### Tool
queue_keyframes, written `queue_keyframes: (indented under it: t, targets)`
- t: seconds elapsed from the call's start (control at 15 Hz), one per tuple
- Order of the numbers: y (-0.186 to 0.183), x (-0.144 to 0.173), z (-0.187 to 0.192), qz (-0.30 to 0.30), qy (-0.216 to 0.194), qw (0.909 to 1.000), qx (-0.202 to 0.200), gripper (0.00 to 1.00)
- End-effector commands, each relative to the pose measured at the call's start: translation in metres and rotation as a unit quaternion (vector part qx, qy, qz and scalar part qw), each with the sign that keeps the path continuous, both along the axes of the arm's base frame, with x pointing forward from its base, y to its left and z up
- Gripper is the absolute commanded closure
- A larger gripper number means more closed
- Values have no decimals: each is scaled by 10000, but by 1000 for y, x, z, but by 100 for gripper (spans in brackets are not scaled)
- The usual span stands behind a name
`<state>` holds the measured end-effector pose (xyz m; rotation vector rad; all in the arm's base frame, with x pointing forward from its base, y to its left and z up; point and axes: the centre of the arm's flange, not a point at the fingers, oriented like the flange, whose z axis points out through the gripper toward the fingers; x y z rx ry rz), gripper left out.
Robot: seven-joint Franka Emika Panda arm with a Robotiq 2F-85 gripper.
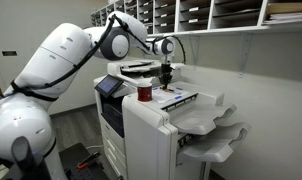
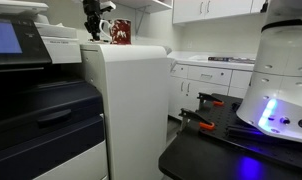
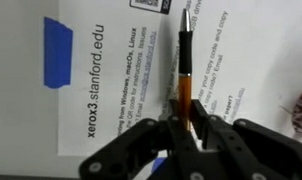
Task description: Pick up the pen and put it in the cup
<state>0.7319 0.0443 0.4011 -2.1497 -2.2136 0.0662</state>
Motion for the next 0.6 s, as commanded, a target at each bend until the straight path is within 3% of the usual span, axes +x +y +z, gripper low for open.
queue_keyframes:
  t: [0.0, 0.2, 0.53]
  targets:
    - [-22, -30, 33, 56, 110, 9992, 373, 96]
    - [-35, -59, 59, 530, 227, 9954, 767, 96]
    - [-36, -94, 76, 1059, 250, 9890, 1006, 96]
